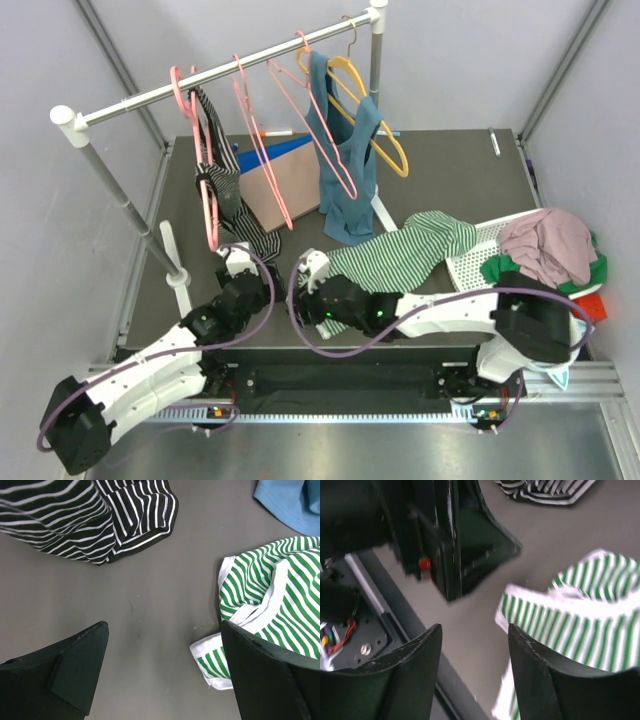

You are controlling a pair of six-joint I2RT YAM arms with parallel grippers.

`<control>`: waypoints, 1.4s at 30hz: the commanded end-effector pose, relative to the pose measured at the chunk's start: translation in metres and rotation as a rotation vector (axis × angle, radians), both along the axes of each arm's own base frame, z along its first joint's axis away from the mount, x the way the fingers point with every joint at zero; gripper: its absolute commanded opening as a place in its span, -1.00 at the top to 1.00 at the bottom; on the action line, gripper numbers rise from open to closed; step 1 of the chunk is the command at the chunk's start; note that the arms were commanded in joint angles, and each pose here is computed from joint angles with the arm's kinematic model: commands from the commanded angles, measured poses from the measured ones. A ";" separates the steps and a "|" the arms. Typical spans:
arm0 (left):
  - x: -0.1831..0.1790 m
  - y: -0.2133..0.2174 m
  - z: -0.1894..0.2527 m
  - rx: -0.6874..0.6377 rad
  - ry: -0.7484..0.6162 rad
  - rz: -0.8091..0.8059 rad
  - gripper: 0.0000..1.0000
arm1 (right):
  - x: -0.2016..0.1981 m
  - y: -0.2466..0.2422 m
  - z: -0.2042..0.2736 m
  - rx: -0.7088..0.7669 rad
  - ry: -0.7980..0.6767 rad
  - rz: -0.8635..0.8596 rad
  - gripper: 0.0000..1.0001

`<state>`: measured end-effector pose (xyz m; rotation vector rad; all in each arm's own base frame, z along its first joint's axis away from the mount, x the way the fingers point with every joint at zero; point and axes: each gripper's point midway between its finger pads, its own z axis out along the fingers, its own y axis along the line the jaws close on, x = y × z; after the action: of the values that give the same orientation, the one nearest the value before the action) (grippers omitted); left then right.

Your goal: Place the tank top on the hanger

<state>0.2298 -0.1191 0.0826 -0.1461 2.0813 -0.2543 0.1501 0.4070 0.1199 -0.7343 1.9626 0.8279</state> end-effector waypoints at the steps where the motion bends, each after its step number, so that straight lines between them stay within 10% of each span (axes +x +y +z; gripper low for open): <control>1: -0.005 0.004 0.000 -0.034 -0.003 0.016 -0.97 | 0.007 0.036 0.006 0.017 -0.064 0.021 -0.05; 21: -0.006 0.006 0.002 -0.074 -0.035 0.024 -0.98 | 0.032 0.048 -0.082 -0.171 -0.098 -0.059 0.19; 26: -0.006 0.004 0.003 -0.075 -0.041 0.011 -0.98 | 0.032 0.041 -0.078 -0.164 -0.084 -0.081 1.00; 36: -0.005 -0.022 0.008 -0.110 -0.039 -0.112 -0.98 | 0.057 -0.094 0.044 -0.136 -0.182 -0.466 1.00; 42: -0.001 -0.061 0.005 -0.215 -0.005 -0.222 -0.98 | 0.044 -0.189 0.038 -0.109 -0.106 -0.706 1.00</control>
<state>0.2200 -0.1447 0.0714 -0.0767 2.1132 -0.4329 0.1977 0.2927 0.1977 -0.2699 1.8809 0.4664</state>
